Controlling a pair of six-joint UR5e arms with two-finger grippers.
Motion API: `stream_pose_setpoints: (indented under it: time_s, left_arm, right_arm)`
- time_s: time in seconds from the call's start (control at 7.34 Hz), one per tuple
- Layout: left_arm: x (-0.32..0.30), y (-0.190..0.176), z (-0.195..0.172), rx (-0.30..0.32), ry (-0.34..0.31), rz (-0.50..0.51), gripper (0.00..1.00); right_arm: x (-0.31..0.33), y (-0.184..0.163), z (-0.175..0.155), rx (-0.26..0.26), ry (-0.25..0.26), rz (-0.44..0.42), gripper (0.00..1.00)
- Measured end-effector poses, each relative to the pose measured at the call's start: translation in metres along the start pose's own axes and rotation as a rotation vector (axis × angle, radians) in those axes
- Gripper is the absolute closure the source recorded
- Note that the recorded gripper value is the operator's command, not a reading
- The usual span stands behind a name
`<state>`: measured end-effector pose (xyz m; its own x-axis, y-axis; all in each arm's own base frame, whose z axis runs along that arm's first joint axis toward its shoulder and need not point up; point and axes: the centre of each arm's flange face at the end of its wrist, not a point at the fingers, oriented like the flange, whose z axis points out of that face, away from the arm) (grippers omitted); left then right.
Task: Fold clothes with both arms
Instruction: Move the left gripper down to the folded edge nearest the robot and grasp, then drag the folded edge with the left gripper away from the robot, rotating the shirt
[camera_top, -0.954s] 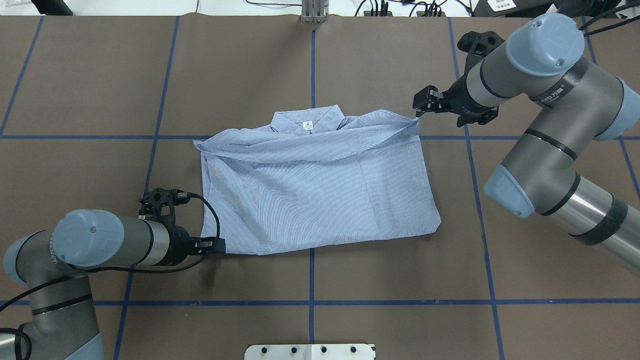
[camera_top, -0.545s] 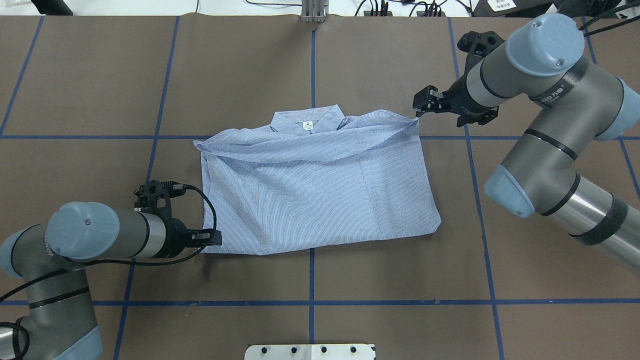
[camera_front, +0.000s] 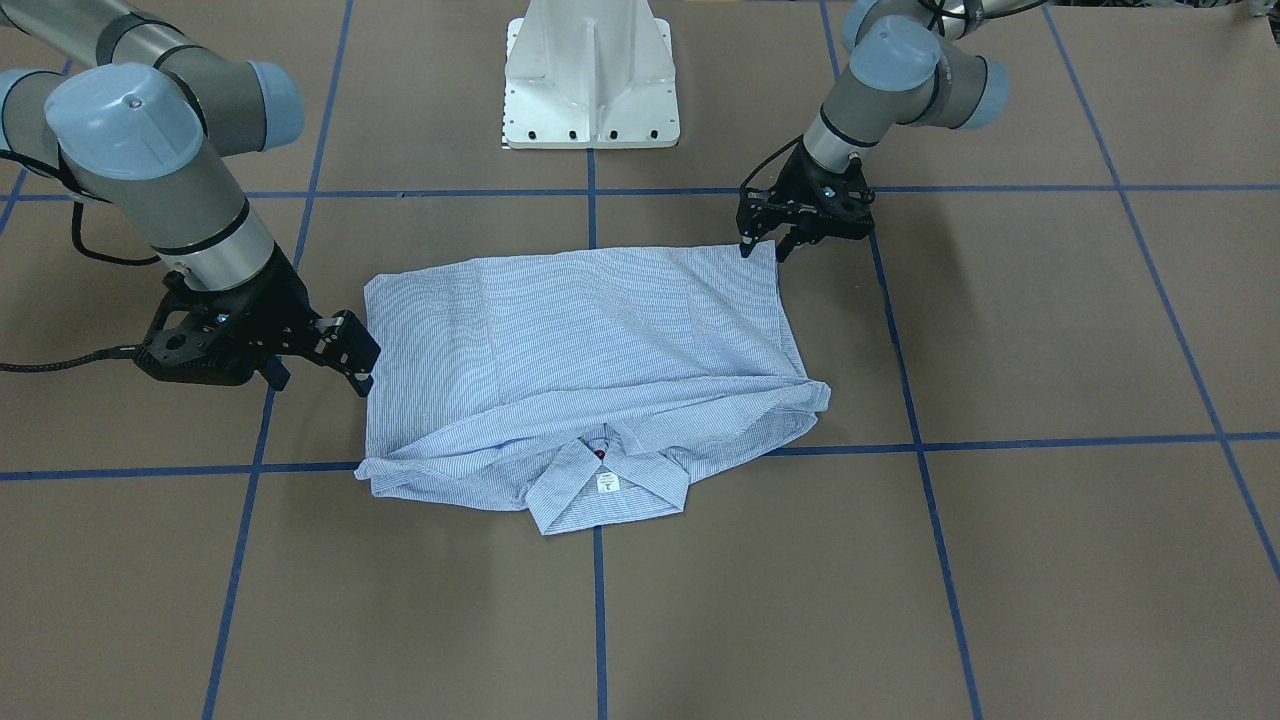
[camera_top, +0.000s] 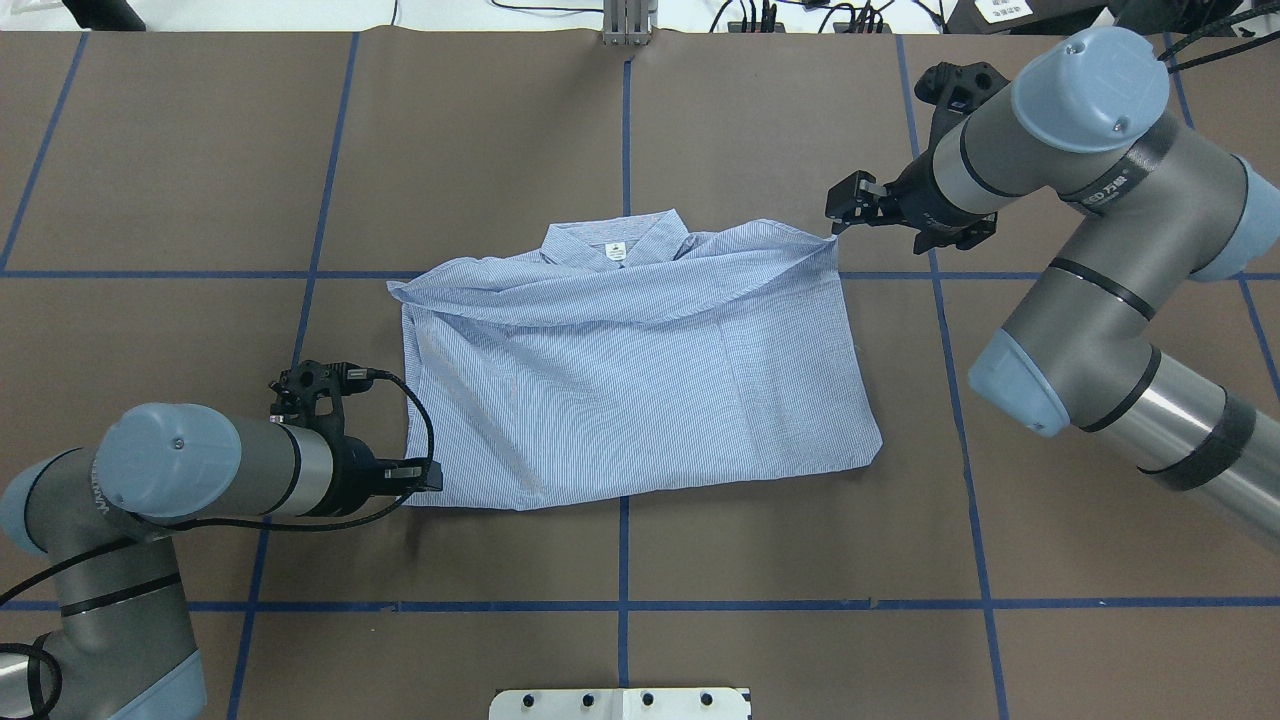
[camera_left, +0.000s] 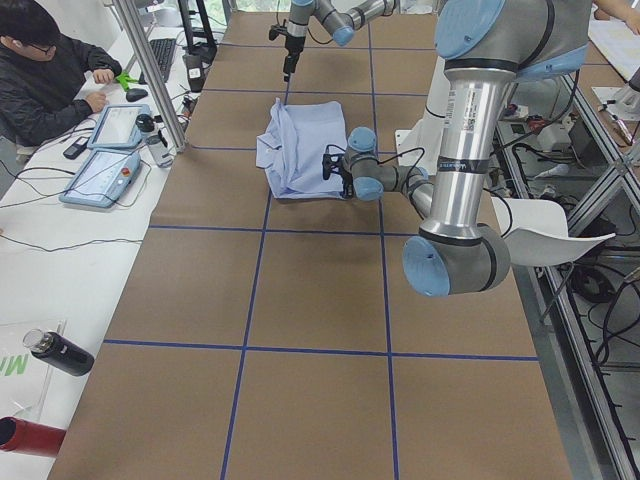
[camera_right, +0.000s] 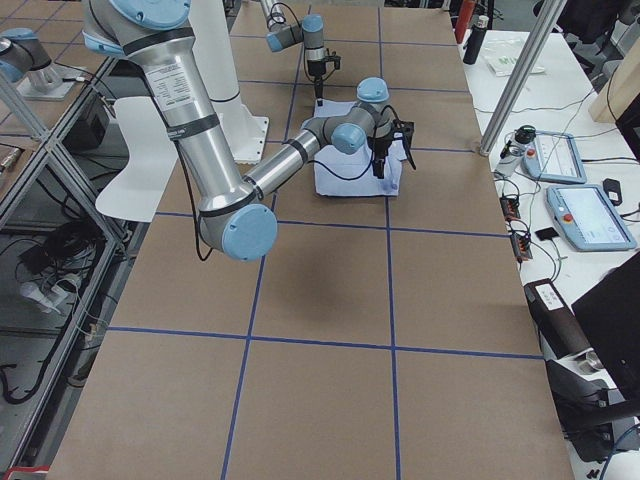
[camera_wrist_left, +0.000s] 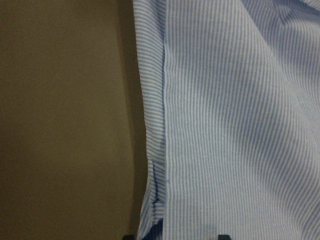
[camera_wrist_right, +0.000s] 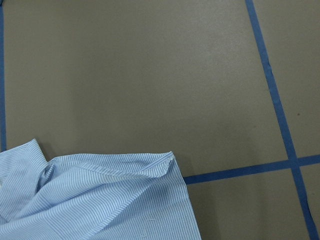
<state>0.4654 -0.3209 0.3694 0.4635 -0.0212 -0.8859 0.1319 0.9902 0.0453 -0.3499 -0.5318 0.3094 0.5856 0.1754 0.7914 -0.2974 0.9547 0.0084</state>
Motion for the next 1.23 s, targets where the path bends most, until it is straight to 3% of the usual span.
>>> stream_pose_setpoints:
  time_s: [0.14,0.55,0.82,1.23]
  left_arm:
    - [0.002,0.001,-0.001,-0.001,0.005,0.002,1.0]
    - [-0.002,-0.006,-0.005,0.009,-0.001,0.007,1.0]
    - [-0.021,-0.032,-0.015,0.047,-0.051,0.067,1.0]
    - [-0.071,-0.12,-0.032,0.15,-0.183,0.203,1.0]
  right_arm:
    - [0.0,0.0,0.0,0.0,0.0,0.0,0.0]
    - [-0.002,0.0,-0.002,0.003,-0.005,-0.001,0.0]
    - [-0.003,0.001,-0.006,0.006,-0.011,-0.004,0.0]
    - [-0.004,0.002,-0.007,0.004,-0.013,-0.003,0.0]
